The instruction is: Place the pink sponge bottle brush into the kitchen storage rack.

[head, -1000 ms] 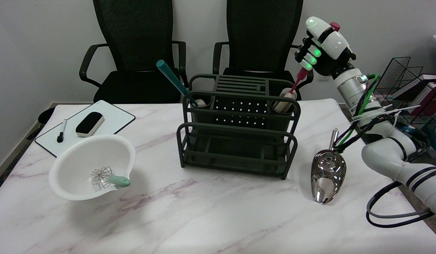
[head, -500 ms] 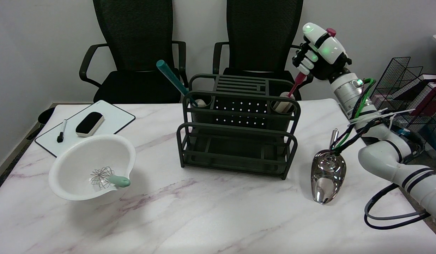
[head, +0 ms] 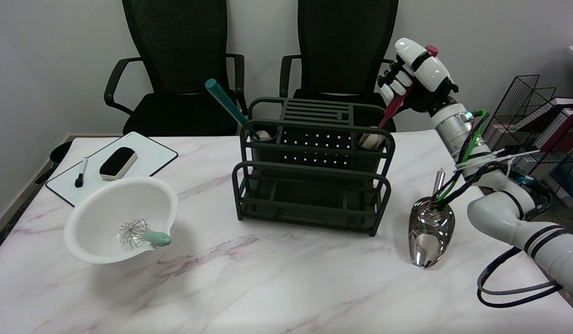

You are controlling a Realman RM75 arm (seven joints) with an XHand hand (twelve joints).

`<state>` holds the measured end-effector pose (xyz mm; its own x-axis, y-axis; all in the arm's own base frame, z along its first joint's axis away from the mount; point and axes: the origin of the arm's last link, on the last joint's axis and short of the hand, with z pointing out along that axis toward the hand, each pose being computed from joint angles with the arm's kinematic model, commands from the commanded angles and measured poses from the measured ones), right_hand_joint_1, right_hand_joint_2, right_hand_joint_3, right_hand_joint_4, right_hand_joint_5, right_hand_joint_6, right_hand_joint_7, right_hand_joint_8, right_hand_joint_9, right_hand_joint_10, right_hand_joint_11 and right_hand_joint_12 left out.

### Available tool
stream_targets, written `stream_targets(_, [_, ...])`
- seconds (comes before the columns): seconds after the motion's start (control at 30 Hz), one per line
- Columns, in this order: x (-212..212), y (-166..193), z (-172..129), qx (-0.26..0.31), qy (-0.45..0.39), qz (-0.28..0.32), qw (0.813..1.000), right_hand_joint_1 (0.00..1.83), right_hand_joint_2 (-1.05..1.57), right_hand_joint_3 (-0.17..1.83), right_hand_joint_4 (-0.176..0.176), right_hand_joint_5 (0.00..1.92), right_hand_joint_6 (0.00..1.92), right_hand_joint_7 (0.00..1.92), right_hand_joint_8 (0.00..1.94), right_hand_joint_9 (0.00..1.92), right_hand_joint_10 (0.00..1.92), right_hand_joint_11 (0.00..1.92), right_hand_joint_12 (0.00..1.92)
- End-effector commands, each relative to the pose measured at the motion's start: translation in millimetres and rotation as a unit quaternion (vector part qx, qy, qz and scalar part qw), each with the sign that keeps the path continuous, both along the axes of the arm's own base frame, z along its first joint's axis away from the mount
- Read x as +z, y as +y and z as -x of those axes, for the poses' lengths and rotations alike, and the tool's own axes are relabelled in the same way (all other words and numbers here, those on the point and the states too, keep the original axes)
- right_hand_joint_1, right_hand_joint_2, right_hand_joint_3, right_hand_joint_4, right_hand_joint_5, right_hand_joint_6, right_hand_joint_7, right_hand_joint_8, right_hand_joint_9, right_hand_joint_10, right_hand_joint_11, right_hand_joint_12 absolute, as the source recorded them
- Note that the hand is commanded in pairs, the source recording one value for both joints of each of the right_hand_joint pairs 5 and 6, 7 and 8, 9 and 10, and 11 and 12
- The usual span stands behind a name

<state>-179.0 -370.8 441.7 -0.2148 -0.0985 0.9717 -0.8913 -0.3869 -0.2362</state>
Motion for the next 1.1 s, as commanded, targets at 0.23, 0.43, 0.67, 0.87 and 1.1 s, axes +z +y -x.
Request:
stream_targets(0.23, [-9,2,5,0.009,-0.008,-0.016,1.0,1.03,0.74,1.02,0.0,1.0,1.0,1.3,1.3,1.3,1.3,1.07,1.07])
stream_targets(0.43, [-12,4,3,0.018,-0.008,-0.021,1.0,1.1,0.6,1.02,0.0,0.63,0.63,1.12,1.12,1.07,1.07,0.94,0.94])
stream_targets(0.67, [-8,6,-3,0.035,-0.008,-0.017,0.999,1.11,0.55,1.06,0.0,0.53,0.53,1.07,1.07,0.91,0.91,0.93,0.93])
stream_targets(0.87, [1,14,-16,0.073,-0.005,-0.006,0.997,1.11,0.52,1.08,0.0,0.51,0.51,1.05,1.05,0.78,0.78,0.82,0.82])
stream_targets(1.1, [13,27,-25,0.103,-0.006,0.012,0.995,1.1,0.5,1.1,0.0,0.52,0.52,1.03,1.03,0.75,0.75,0.69,0.69])
